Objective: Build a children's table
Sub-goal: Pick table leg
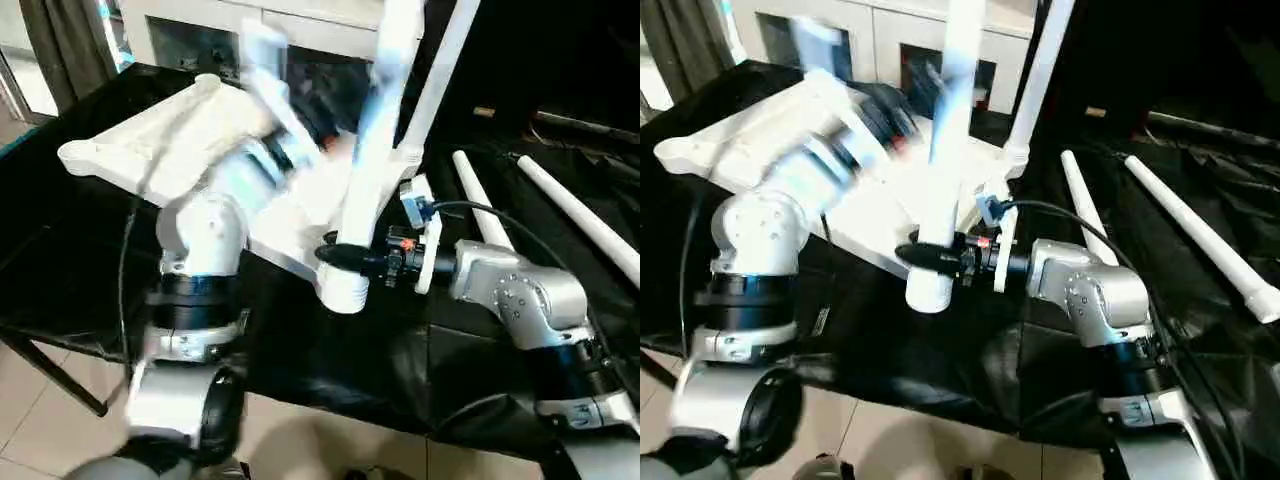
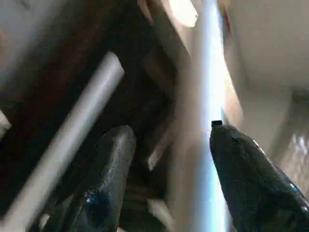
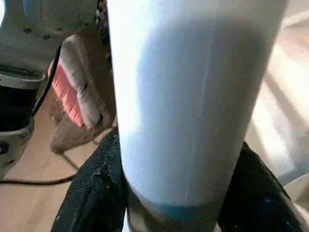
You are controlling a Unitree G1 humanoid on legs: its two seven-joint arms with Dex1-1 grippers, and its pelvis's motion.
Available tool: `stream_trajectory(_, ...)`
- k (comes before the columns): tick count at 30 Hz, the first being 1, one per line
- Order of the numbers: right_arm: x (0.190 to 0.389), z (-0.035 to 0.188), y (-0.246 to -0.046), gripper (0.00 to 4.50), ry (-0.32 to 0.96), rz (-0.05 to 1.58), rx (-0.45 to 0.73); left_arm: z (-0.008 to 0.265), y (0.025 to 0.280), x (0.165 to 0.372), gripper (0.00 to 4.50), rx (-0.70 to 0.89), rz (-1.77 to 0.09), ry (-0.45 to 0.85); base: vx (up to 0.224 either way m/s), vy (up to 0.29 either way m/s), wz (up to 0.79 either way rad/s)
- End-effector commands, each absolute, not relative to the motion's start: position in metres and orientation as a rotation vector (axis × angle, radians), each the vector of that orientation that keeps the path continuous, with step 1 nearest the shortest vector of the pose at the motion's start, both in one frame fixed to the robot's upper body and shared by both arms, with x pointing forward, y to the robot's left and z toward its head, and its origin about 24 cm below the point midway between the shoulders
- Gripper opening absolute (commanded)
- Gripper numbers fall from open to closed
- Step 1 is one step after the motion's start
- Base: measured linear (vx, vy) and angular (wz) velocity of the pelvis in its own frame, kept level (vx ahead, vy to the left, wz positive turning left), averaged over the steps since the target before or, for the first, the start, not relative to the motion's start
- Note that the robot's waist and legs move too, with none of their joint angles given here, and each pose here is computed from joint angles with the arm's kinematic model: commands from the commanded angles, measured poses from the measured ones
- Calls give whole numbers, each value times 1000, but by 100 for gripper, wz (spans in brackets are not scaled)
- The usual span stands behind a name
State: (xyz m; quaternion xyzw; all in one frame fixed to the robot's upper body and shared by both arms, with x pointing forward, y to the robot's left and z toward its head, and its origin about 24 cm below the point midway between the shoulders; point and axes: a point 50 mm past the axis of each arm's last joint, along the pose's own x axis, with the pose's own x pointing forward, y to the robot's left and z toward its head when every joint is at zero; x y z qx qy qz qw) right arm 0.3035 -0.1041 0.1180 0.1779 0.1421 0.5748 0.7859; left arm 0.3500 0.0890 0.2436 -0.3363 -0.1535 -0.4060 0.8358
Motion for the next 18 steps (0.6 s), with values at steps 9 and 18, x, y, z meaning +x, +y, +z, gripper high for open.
stream_trajectory(9,341,113,-158,191,164,674,378,200,126,368,287,-56,-716,-183,0,0,0)
stream_trajectory(18,332,90,-170,191,229,599,210,131,128,359,287,605,-996,130,0,0,0)
